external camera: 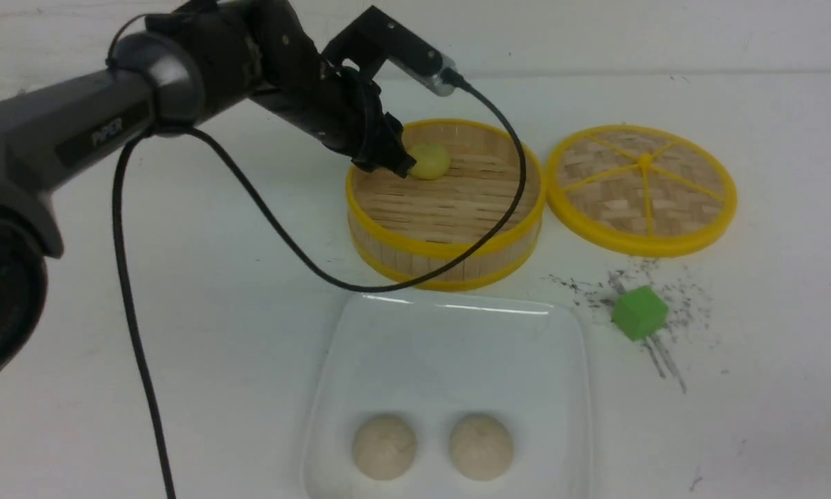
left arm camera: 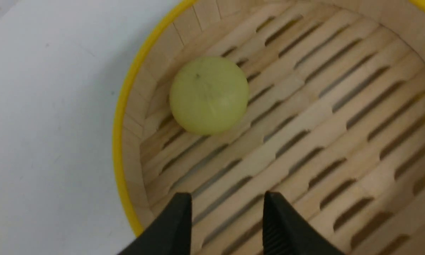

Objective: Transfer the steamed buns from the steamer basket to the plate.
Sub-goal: Use the left arm to grab the steamed stuffed bun that is closest to it

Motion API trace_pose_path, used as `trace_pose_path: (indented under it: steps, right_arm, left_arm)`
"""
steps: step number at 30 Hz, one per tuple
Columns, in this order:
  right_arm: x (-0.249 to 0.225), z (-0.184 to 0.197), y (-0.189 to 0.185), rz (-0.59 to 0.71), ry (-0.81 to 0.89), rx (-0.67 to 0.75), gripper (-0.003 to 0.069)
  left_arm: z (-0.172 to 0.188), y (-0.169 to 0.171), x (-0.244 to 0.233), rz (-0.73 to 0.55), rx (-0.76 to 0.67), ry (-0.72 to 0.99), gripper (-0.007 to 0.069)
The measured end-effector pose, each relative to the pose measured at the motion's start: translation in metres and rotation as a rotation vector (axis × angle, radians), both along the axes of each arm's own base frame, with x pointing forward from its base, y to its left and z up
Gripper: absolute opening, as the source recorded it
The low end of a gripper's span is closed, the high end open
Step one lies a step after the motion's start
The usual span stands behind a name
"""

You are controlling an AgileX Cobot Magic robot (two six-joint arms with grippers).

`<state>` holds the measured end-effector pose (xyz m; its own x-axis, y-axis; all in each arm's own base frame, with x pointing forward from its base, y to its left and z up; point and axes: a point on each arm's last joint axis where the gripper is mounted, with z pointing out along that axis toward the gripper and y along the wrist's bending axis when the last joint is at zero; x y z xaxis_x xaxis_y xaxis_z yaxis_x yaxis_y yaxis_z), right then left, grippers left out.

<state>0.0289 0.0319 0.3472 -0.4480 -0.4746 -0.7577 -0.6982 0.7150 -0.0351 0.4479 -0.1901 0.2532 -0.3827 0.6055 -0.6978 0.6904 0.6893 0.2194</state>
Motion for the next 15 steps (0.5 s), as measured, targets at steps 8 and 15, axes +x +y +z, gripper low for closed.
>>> trace_pose_path:
  steps: [8,15]
  right_arm:
    - [-0.001,0.0,0.001,0.005,0.006,0.008,0.0454]
    - [-0.001,0.0,0.001,0.007,0.008,0.011,0.0454]
  left_arm:
    - [-0.026,-0.009,0.009,-0.023,-0.064,0.019,0.0306]
    - [-0.023,-0.013,0.012,-0.039,-0.108,-0.042,0.036]
